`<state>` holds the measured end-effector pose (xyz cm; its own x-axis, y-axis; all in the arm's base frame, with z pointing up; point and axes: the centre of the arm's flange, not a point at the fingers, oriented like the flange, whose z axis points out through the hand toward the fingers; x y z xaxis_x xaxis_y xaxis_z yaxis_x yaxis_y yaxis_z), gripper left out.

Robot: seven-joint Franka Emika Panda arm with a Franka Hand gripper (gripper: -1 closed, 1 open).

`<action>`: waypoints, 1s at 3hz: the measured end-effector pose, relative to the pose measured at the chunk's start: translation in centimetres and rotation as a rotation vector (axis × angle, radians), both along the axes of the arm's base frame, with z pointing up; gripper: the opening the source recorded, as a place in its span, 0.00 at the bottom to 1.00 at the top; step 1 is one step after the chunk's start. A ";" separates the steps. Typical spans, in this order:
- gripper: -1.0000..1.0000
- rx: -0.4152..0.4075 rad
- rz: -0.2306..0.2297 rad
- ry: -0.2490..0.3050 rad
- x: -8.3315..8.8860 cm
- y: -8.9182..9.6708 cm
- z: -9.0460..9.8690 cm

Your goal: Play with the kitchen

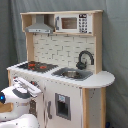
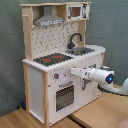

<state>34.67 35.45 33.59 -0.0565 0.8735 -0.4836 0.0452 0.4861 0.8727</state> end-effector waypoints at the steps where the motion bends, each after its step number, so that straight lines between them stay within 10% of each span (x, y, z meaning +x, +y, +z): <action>1: 0.00 0.116 -0.008 0.003 0.0 0.0 0.0; 3: 0.00 0.323 -0.022 0.008 0.0 0.1 0.1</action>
<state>34.68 35.56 33.64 -0.0384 0.9828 -0.1806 0.0605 0.1827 0.9813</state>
